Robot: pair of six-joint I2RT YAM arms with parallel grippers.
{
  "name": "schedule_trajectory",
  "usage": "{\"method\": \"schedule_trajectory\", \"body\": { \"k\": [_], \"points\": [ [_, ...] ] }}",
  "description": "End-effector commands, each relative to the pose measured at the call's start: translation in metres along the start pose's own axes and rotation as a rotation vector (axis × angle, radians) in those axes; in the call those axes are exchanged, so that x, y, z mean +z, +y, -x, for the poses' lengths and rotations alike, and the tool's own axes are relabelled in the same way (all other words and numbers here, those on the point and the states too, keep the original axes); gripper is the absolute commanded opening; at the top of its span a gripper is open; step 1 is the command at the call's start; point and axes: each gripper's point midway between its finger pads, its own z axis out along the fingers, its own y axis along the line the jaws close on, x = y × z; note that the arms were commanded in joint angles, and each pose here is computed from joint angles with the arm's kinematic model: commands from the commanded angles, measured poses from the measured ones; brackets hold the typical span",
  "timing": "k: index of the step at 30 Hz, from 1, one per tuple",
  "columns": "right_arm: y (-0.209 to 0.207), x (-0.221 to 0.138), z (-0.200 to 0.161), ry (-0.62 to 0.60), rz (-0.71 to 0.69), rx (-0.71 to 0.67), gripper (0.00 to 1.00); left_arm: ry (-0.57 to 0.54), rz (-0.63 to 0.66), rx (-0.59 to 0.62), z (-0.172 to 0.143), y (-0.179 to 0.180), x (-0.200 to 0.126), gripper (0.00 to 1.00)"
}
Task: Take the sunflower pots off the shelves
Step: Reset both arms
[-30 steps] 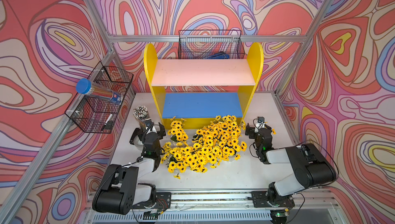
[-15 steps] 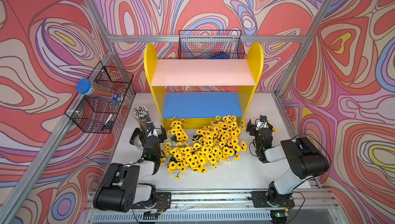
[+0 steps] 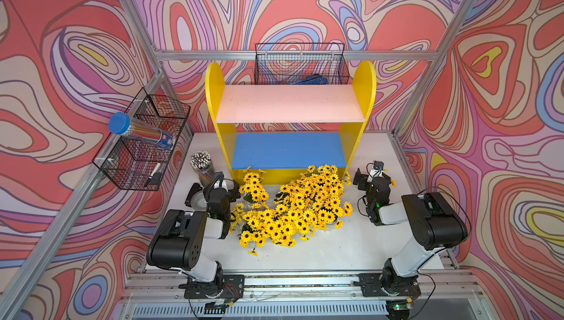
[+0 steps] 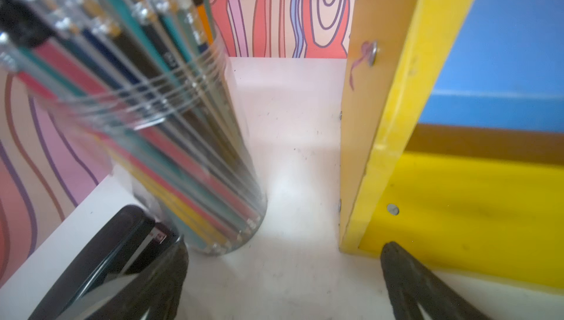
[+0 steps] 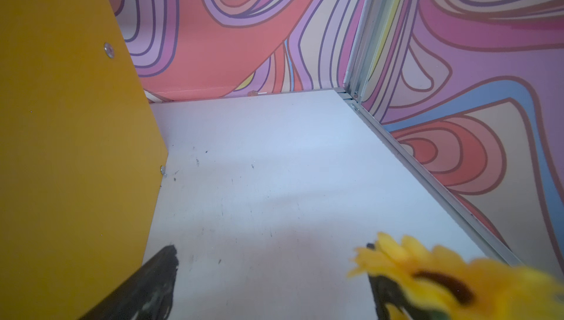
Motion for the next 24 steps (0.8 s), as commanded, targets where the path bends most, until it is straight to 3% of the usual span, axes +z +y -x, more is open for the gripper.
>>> {"method": "schedule_trajectory", "body": {
  "k": [1, 24],
  "points": [
    [-0.0010, 0.0027, -0.0069, 0.027, 0.002, 0.010, 0.98, 0.046, 0.006, 0.014, -0.0032, 0.0005, 0.0081, 1.00],
    [-0.0009, 0.0024, -0.0064, 0.026, 0.003, 0.008, 0.98, 0.051, -0.002, 0.012, -0.0032, -0.0009, 0.0084, 1.00]
  ]
}}
